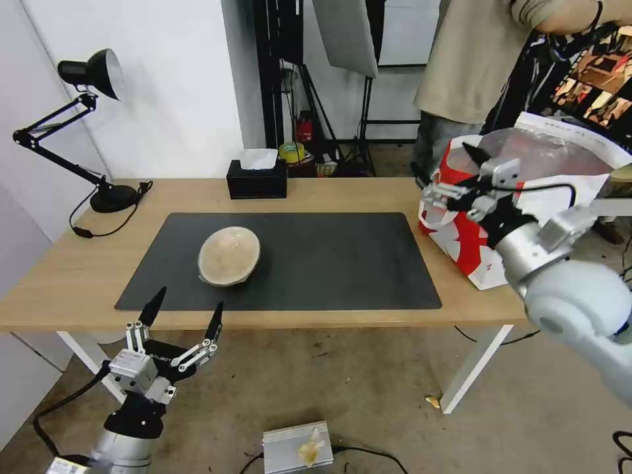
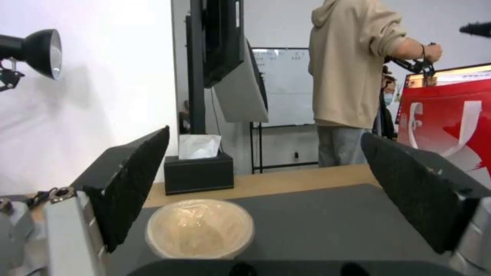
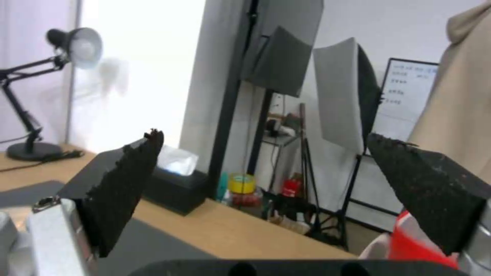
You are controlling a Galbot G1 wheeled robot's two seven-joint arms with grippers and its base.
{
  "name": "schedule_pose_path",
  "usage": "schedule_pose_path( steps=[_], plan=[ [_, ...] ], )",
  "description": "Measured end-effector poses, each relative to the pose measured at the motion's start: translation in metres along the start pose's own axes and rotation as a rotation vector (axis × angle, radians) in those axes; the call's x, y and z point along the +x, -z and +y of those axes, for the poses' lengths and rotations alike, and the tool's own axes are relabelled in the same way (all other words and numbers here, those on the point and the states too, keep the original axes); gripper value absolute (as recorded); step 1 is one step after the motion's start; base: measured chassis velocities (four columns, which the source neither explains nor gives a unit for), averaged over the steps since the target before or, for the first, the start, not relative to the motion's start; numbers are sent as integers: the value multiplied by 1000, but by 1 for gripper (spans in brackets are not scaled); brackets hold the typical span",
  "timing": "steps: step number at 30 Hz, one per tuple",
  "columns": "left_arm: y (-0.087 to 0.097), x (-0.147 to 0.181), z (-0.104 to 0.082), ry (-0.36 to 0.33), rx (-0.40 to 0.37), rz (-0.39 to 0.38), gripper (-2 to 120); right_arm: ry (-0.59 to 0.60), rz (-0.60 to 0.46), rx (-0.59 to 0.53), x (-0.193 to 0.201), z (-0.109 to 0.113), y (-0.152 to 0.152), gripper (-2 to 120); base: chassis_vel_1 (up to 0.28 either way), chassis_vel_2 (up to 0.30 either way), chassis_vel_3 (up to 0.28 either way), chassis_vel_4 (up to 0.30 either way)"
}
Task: Pick up the trash from the table and place it into the takeout bag.
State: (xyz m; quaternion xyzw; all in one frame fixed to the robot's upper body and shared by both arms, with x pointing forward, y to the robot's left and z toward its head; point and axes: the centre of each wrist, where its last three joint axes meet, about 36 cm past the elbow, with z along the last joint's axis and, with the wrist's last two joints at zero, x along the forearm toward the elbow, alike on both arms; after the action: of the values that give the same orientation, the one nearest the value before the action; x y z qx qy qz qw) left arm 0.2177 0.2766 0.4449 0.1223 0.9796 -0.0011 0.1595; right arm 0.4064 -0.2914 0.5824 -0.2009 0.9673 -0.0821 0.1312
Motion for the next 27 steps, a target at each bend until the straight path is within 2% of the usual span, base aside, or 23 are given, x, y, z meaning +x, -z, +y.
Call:
schedule_pose_path(
  steps=[3, 12, 19, 21, 24, 27],
  plan=[
    [1, 0, -1, 9, 0, 6, 100, 18, 15, -15, 17, 22, -15, 100, 0, 0, 0, 0],
    [1, -4, -2, 9, -5, 11, 100, 41, 62, -51, 53, 58, -43, 100, 0, 0, 0, 0],
    [4, -2, -2, 10, -12, 12, 100, 30, 85, -50, 72, 72, -51, 100, 0, 0, 0, 0],
    [6, -2, -1, 9, -17, 8, 100, 17, 118, -42, 91, 82, -56, 100, 0, 0, 0, 0],
    [8, -3, -1, 7, -19, 3, 100, 5, 137, -33, 102, 85, -58, 100, 0, 0, 0, 0],
    [10, -3, -1, -26, -24, 3, 100, -19, 171, -16, 121, 88, -59, 100, 0, 0, 0, 0]
  ],
)
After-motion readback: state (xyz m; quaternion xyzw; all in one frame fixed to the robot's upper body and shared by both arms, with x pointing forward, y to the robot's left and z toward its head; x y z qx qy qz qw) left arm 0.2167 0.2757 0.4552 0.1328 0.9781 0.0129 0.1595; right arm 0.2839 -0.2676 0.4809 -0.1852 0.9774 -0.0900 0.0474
